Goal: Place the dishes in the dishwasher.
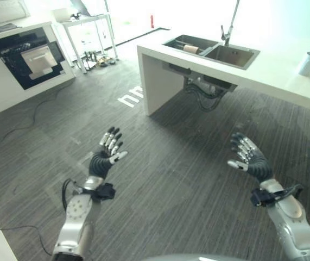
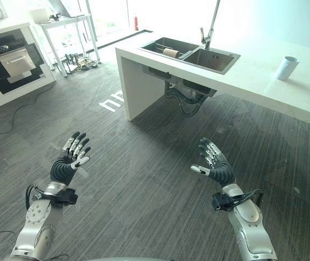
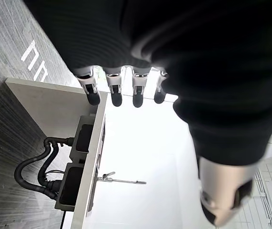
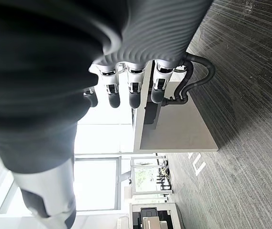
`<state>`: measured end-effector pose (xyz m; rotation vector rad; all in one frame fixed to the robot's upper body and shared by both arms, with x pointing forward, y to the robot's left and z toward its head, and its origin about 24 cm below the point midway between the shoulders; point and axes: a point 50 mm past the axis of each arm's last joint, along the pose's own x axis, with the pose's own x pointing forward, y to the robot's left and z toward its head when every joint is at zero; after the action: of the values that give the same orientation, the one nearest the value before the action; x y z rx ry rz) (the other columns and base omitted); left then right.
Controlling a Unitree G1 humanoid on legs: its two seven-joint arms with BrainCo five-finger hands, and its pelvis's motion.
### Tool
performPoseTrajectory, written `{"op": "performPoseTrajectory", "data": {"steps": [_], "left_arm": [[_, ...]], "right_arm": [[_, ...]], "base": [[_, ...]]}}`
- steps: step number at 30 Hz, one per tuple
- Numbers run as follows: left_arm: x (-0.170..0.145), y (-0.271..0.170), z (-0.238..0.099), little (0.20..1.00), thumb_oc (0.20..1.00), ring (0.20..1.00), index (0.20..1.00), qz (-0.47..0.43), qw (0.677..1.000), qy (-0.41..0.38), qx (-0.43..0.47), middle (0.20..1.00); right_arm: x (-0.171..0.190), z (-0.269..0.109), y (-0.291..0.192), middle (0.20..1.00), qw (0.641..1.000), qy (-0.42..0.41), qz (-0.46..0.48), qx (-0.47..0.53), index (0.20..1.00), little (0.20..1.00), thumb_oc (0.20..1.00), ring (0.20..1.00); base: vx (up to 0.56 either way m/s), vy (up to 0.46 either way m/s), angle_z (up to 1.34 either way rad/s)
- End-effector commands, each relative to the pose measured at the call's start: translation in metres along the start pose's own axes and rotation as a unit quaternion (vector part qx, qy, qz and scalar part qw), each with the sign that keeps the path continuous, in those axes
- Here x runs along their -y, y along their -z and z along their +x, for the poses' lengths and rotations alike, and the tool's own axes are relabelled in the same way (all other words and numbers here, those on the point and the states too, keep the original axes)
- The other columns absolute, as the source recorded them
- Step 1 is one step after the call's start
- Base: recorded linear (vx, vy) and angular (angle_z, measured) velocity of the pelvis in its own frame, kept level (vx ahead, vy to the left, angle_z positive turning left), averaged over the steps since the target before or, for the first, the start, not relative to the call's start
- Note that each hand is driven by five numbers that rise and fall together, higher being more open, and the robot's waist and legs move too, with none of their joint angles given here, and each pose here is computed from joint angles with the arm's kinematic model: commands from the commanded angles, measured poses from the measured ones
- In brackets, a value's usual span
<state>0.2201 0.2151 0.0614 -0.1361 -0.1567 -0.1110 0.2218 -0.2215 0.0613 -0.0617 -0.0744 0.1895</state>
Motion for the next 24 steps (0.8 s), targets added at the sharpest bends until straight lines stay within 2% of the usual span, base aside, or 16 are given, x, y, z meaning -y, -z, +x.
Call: {"op": "performPoseTrajectory", "data": {"steps": [1,19,24], "left_arm": [[-0.006,-0.021,0.011,1.000,1.000,1.000,1.000,0.008,0.998,-0.007,0.055,1.000],[-0.001,-0.027,0.003,1.000,1.000,1.000,1.000,0.009,0.997,0.012,0.080,1.000],[-0.001,-0.020,-0.005,1.000,1.000,1.000,1.000,-0.004,0.998,-0.001,0.065,1.000]], "right_arm": [[0.000,0.012,-0.038,1.000,0.995,-0.004,0.003,0.097,1.000,1.000,1.000,1.000],[0.004,0.002,-0.037,1.000,0.996,-0.019,-0.033,0.084,1.000,1.000,1.000,1.000],[0.002,-0.002,-0.034,1.000,0.996,-0.034,-0.036,0.076,1.000,1.000,1.000,1.000]], "base": [[0.01,-0.040,0.00],[0.00,-0.169,0.01],[0.26,0.085,-0.07]]}}
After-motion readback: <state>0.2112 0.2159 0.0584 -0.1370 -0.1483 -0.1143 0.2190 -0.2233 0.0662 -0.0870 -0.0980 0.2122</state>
